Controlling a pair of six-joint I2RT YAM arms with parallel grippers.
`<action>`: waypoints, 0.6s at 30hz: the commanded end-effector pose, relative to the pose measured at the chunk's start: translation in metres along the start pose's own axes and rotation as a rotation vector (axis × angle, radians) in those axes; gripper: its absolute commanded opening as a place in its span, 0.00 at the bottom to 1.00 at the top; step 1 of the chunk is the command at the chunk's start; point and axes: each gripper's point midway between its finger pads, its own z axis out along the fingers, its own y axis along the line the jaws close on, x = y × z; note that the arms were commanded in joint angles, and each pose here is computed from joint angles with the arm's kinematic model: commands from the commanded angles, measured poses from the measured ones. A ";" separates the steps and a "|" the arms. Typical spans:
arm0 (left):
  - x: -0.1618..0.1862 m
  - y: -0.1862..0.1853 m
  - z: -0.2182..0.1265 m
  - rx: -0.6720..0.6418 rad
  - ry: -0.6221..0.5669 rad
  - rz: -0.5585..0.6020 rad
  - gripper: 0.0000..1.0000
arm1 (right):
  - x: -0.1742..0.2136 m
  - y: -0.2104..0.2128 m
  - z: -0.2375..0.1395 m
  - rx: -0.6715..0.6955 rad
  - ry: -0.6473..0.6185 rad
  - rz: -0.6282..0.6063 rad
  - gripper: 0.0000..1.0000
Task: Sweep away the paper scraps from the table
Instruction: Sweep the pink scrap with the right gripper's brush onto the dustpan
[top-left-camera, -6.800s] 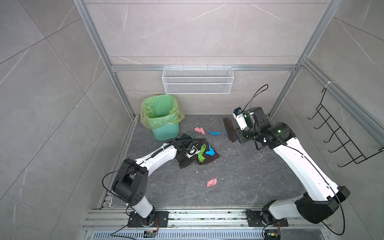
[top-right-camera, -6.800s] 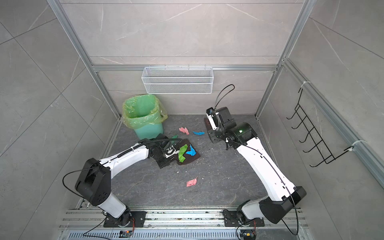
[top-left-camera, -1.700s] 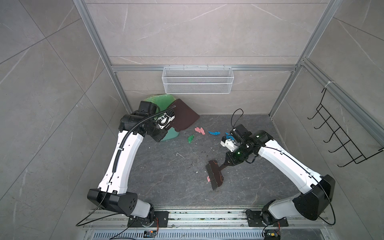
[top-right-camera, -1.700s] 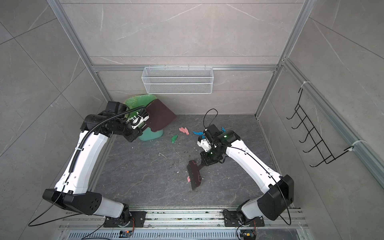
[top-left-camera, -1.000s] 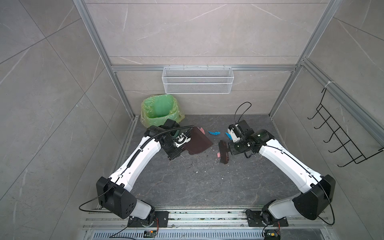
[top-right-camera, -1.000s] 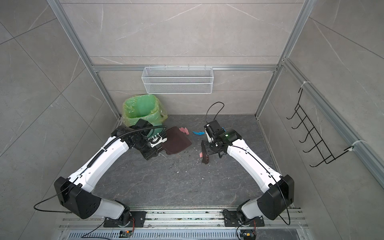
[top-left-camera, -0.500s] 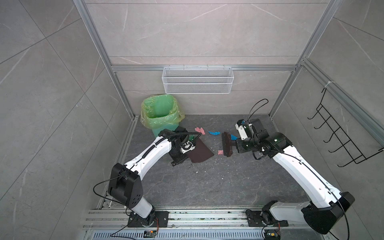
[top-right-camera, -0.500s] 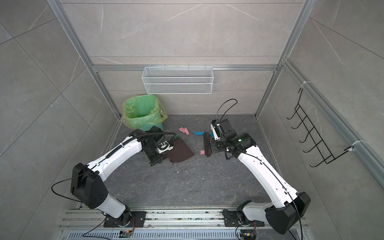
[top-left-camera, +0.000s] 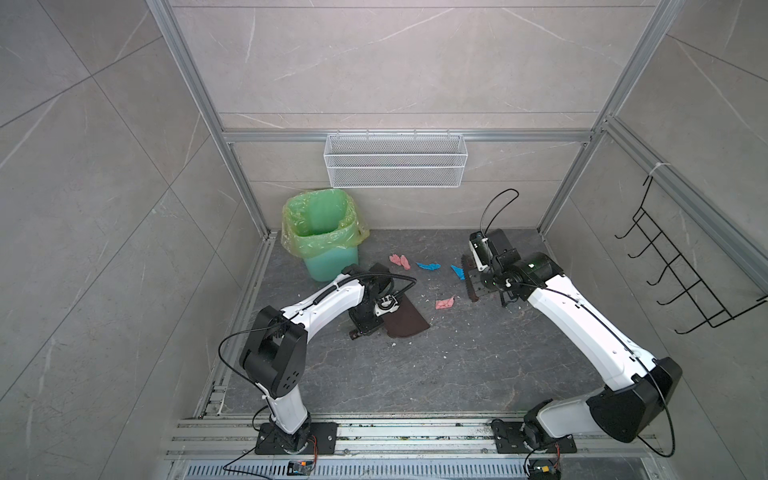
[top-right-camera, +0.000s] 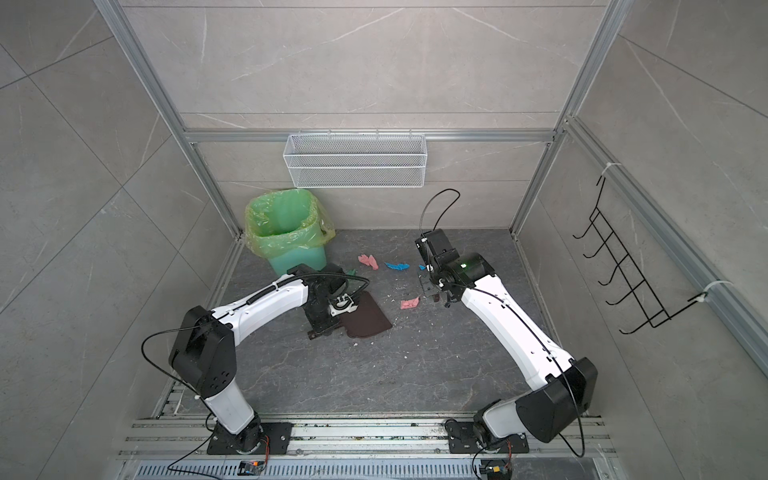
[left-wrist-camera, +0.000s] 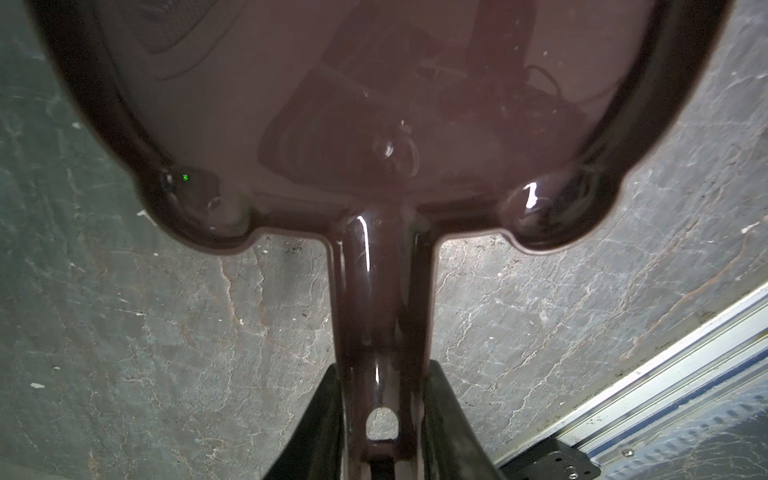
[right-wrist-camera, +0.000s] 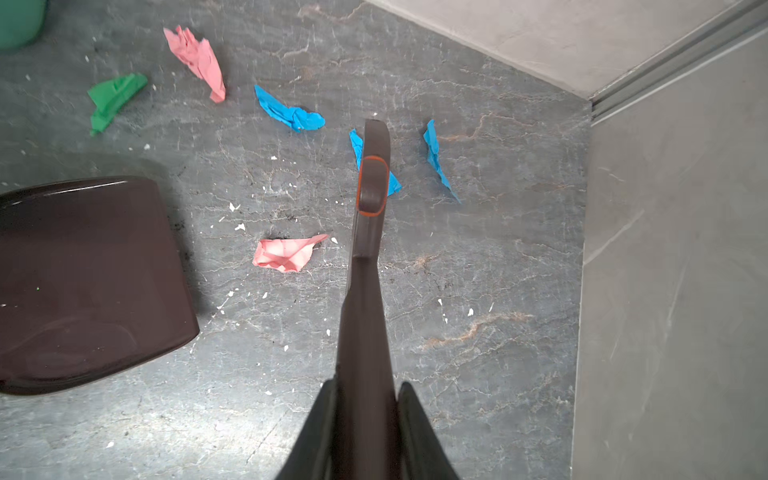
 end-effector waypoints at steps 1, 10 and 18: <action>-0.001 0.001 0.001 -0.018 0.013 -0.008 0.00 | -0.004 0.004 0.003 -0.017 0.019 -0.050 0.00; -0.005 -0.002 0.016 -0.032 0.065 0.019 0.00 | -0.005 0.035 0.024 -0.144 0.047 -0.089 0.00; -0.001 -0.005 0.027 -0.024 0.100 0.021 0.00 | 0.011 0.062 0.029 -0.291 0.139 -0.151 0.00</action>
